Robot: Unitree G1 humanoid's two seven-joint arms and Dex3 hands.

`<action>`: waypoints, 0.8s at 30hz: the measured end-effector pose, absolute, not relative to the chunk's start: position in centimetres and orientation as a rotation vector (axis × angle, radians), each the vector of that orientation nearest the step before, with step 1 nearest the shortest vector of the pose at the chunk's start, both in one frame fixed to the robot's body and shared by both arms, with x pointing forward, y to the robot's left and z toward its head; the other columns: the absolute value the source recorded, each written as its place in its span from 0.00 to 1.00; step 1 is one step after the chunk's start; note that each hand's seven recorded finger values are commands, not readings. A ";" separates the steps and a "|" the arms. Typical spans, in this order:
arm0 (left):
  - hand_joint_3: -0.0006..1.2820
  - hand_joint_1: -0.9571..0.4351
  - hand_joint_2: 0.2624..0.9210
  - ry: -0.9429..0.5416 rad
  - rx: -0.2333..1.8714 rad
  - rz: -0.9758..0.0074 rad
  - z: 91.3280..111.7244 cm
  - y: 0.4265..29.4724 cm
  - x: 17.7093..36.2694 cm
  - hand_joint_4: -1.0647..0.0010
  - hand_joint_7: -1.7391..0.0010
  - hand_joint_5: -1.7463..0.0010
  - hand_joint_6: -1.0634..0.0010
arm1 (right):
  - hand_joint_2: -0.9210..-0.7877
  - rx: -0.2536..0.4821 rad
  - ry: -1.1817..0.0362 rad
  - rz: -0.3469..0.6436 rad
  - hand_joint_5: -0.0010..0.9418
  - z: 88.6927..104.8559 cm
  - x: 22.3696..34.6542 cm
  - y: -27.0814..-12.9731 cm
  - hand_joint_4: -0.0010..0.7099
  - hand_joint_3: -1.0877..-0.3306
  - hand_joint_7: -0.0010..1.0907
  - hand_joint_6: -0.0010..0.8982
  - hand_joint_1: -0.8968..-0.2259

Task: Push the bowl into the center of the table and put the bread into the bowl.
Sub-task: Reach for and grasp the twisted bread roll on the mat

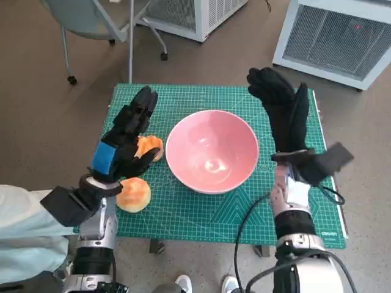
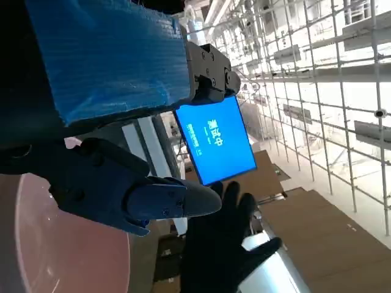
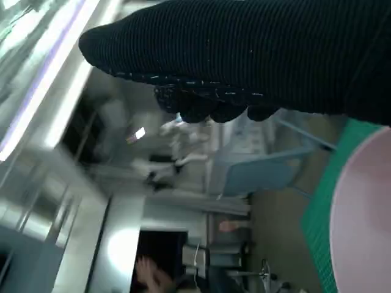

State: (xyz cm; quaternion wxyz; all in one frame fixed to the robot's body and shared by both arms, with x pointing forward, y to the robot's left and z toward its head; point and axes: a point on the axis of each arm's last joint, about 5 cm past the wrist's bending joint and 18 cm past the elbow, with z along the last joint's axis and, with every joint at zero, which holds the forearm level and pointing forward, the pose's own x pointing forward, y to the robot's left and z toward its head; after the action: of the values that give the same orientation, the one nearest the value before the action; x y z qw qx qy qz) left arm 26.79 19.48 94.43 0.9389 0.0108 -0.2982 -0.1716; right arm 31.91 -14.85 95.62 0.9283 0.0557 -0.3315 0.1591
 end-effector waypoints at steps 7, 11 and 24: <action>0.28 0.22 1.00 -0.616 0.004 -0.384 94.5 18.9 26.9 0.88 1.00 1.00 0.78 | 0.00 0.057 -0.770 0.345 0.00 95.4 30.3 -15.3 0.29 0.49 0.46 0.06 0.27; 0.28 0.22 1.00 -0.629 -0.014 -0.409 94.6 18.6 27.2 0.88 1.00 1.00 0.78 | 0.00 0.027 -0.778 0.350 0.00 95.0 29.8 -15.4 0.28 0.46 0.49 0.02 0.26; 0.28 0.23 1.00 -0.648 -0.034 -0.479 94.6 18.0 28.3 0.87 1.00 1.00 0.78 | 0.00 -0.037 -0.789 0.319 0.00 95.2 29.1 -15.4 0.26 0.43 0.48 0.00 0.26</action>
State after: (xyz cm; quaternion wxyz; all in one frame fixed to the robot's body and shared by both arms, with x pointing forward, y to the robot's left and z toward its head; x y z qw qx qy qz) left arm 28.26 18.05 94.62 0.9199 -0.0167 -0.3151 -0.2331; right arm 29.07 -15.44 95.22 0.9107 -0.0177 -0.3826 0.1549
